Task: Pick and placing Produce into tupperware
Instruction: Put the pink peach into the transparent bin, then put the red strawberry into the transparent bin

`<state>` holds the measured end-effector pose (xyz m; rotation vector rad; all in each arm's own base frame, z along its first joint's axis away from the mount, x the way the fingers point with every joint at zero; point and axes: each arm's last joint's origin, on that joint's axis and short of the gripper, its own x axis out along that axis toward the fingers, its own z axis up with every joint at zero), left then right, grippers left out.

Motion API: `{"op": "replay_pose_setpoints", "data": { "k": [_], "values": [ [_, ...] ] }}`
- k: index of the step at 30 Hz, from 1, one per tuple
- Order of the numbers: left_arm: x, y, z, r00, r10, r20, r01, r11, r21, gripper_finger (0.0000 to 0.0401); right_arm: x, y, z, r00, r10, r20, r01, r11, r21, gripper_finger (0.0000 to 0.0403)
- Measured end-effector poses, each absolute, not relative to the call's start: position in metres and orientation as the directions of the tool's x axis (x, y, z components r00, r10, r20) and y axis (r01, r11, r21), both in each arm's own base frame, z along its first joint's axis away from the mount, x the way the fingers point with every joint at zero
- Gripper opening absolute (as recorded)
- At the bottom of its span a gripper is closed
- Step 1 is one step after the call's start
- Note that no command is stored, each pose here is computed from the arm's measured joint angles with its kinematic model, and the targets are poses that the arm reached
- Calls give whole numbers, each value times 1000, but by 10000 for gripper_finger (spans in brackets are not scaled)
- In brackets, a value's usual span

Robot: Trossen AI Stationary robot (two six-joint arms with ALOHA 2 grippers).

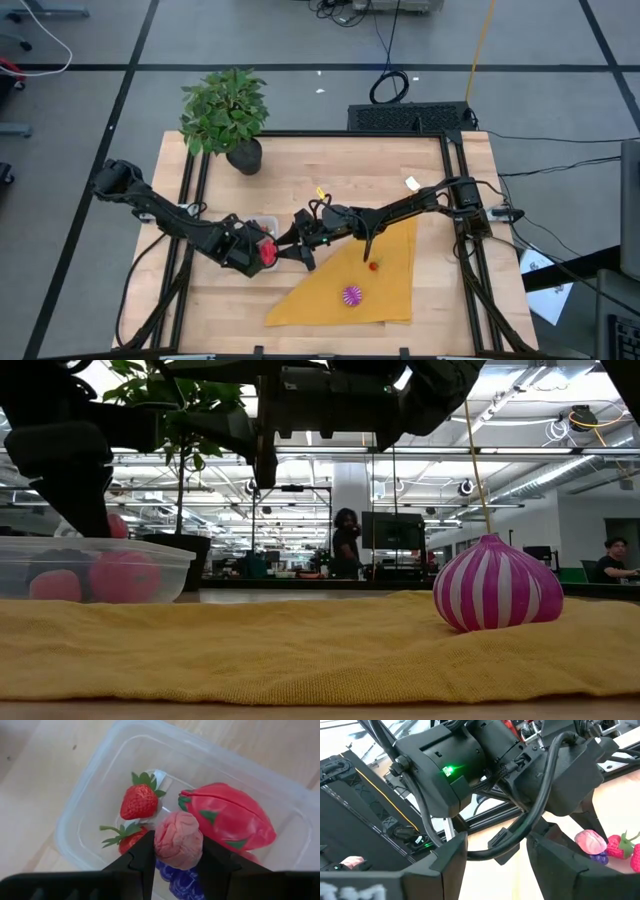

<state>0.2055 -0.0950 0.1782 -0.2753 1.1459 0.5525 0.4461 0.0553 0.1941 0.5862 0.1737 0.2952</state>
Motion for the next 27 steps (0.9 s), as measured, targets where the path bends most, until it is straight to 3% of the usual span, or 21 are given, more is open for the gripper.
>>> {"op": "replay_pose_setpoints", "data": {
  "k": [16, 27],
  "values": [
    [206, -96, 178, 291, 241, -926, -539, 841, 50, 125, 446, 56, 194, 937, 341, -77, -240, 786, 570, 197],
    [206, -96, 178, 293, 243, -925, -524, 850, 57, 235, 446, 56, 194, 936, 342, -77, -246, 796, 552, 197]
  ]
}}
